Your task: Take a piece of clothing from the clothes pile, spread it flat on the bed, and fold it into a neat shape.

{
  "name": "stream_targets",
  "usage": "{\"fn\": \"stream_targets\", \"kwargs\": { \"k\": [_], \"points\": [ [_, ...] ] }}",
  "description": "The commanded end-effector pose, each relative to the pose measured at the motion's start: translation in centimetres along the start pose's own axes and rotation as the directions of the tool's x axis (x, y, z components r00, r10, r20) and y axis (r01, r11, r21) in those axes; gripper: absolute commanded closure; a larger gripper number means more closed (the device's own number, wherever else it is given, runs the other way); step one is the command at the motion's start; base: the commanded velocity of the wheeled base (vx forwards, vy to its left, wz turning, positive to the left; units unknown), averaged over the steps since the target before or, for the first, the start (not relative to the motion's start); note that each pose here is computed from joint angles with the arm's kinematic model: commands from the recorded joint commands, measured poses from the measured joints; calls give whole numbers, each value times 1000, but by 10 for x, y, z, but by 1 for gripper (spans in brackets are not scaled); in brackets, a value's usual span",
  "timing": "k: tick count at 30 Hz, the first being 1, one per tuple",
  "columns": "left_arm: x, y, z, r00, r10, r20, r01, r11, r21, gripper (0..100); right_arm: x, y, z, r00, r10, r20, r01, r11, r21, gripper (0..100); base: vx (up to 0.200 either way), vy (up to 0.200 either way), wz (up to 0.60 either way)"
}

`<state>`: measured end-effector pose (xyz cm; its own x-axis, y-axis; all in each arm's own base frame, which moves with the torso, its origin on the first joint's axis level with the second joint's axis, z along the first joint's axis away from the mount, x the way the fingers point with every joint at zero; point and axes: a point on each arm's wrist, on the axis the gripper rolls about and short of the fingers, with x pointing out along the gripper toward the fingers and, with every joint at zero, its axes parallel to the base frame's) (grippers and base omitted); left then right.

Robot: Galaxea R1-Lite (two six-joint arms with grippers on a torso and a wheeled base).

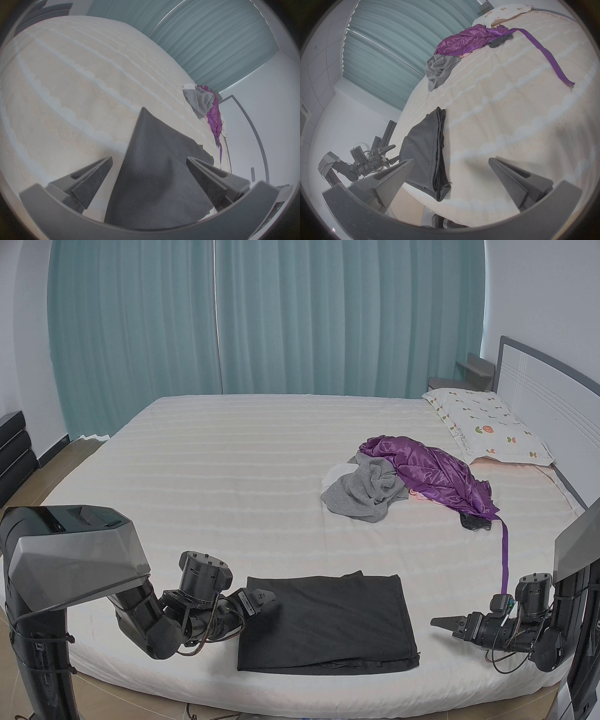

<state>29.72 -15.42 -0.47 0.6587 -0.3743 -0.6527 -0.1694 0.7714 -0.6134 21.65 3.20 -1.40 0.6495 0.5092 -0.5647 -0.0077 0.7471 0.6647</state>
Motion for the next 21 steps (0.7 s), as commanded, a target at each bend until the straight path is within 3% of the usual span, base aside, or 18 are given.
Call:
{"fn": "stream_targets", "kwargs": {
  "k": [1,11,12,21],
  "points": [
    [5,4,-4,1000,15,-12,-15,1000,2,0,-1,0,0,1000,3,4,-3,1000,-2,0,0,0,0],
    [12,5,-7,999,30,-15,-29,999,33,0,-1,0,-1,1000,3,2,-3,1000,-3,0,0,0,0],
    [12,5,-7,999,31,-16,-30,999,35,100,-1,1,-1,1000,4,1,-4,1000,-3,0,0,0,0],
    [12,4,-7,1000,26,-12,-26,999,30,100,-1,0,-1,1000,5,-3,-5,1000,-1,0,0,0,0]
  ]
}}
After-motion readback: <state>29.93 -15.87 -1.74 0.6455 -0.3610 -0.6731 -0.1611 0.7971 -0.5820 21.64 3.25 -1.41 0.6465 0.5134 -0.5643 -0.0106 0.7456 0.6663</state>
